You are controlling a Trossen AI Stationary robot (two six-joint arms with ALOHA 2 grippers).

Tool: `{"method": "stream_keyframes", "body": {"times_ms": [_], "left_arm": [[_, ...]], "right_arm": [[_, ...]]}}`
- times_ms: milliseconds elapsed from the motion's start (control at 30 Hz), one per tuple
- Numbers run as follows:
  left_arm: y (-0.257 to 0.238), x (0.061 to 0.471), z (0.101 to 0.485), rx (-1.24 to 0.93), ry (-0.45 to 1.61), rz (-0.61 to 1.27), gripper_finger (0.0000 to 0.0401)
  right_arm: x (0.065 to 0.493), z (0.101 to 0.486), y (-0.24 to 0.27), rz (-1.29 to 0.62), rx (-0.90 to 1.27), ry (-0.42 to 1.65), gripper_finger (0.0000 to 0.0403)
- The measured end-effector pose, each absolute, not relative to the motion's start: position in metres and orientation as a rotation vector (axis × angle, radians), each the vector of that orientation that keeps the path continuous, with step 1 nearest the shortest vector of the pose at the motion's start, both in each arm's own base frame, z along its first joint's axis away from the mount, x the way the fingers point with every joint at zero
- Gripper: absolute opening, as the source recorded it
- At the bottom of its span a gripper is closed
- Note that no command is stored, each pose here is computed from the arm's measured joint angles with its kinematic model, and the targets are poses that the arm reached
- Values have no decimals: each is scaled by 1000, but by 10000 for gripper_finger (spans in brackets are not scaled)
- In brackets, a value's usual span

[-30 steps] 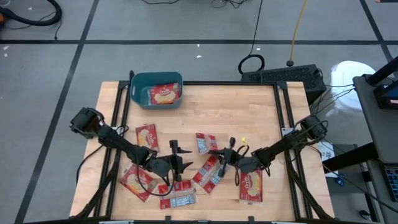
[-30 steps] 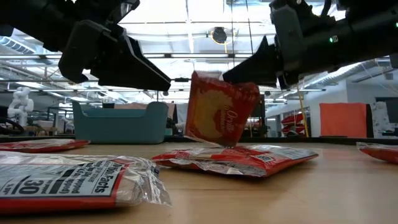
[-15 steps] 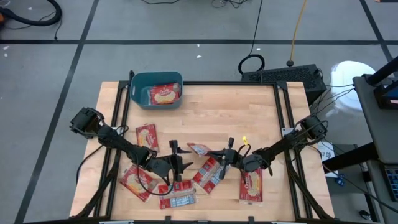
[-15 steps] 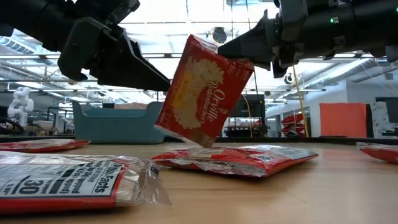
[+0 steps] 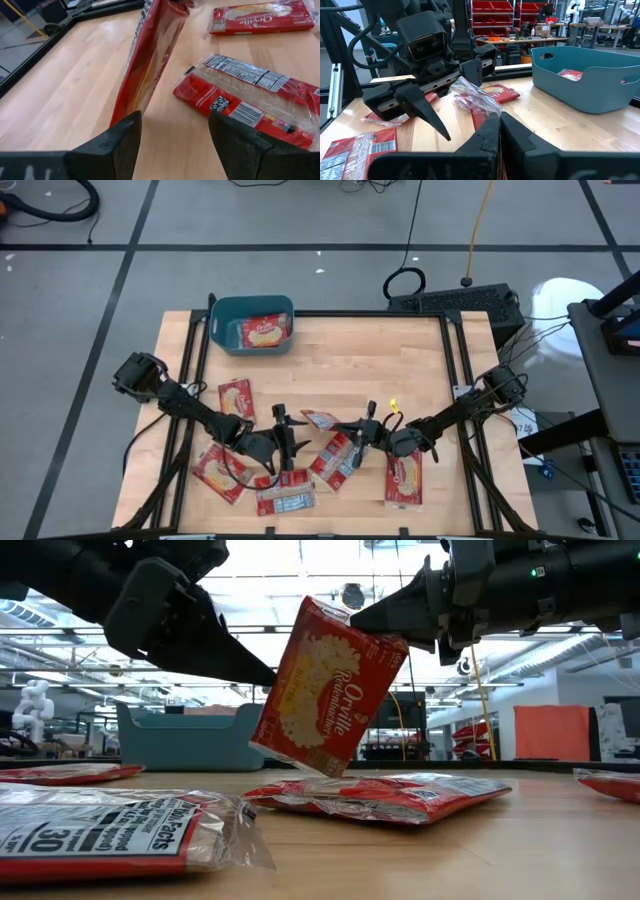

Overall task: Sort popcorn bags into baskets
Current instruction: Put the red popcorn bag into the blue bin

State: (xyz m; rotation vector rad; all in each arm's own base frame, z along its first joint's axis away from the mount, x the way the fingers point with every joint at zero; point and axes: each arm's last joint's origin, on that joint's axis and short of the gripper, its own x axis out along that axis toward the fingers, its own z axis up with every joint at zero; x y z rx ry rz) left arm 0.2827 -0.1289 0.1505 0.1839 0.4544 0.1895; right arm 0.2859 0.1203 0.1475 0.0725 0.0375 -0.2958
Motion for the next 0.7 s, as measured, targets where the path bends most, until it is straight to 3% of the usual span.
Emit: {"method": "stream_keyframes", "body": {"times_ms": [433,700], "left_arm": [[-116,292,131,216,498,272,332],[-118,295,143,241,396,303,317]], "right_arm": [[286,147,120,-298,73,38,0],[286,147,120,-297,72,39,0]]}}
